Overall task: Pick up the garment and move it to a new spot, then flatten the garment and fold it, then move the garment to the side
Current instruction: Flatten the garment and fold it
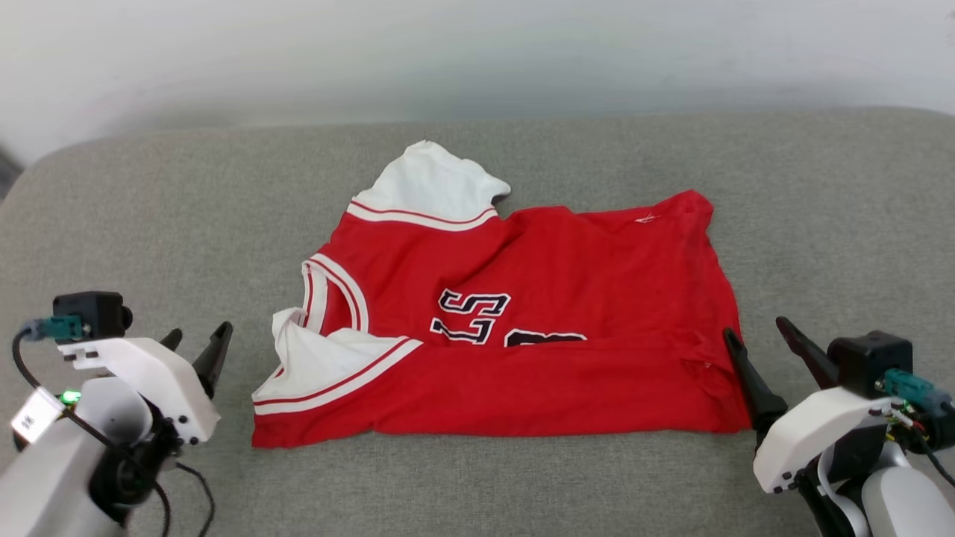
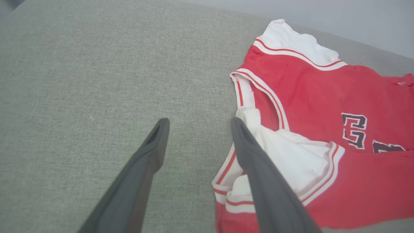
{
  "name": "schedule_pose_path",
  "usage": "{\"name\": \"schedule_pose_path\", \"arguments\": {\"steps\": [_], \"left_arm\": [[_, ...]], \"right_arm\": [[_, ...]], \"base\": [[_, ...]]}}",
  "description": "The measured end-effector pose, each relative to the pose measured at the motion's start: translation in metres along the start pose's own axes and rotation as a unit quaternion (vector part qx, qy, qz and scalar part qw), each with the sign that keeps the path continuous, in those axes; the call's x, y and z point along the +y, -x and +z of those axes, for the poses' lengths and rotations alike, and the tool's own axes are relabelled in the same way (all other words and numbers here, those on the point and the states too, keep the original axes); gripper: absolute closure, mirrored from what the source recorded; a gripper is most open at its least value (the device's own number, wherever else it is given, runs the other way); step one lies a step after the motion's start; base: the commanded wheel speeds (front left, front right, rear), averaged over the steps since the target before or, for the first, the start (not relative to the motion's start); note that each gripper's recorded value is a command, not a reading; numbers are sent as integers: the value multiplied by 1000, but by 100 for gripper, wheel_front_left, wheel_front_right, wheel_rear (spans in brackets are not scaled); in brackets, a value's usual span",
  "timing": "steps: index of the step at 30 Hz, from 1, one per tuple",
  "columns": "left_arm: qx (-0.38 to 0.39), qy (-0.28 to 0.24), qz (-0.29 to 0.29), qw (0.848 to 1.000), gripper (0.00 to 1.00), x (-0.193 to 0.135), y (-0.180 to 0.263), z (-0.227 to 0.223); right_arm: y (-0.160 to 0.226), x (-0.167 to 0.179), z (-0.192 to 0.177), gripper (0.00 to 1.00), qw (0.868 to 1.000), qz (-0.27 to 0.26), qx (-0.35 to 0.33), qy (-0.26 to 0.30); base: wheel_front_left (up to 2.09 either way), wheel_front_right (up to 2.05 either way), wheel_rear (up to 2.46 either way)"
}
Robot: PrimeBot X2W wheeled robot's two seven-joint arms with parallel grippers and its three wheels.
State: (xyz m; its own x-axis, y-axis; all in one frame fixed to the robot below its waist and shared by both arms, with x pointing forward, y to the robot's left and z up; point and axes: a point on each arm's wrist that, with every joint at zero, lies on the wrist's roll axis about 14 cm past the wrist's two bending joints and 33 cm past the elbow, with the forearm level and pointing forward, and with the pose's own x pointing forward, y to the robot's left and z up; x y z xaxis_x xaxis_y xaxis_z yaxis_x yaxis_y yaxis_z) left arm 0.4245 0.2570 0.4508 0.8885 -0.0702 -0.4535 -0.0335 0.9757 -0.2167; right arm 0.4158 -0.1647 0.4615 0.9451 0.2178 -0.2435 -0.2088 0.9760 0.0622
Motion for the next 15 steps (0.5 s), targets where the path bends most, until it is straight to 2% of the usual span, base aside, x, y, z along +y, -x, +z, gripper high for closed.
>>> {"name": "schedule_pose_path", "arguments": {"steps": [5, 9, 15], "left_arm": [[58, -39, -26, 997, 0, -6, 14, 6], [135, -53, -47, 988, 0, -13, 23, -9], [228, -40, -55, 971, 0, -20, 21, -43]], "right_arm": [[15, 2, 10, 0, 1000, -11, -25, -9], [24, 3, 12, 0, 999, -20, -35, -20], [23, 4, 14, 0, 998, -26, -41, -33]], "base": [[0, 0, 0], [0, 0, 0], [0, 0, 0]]}}
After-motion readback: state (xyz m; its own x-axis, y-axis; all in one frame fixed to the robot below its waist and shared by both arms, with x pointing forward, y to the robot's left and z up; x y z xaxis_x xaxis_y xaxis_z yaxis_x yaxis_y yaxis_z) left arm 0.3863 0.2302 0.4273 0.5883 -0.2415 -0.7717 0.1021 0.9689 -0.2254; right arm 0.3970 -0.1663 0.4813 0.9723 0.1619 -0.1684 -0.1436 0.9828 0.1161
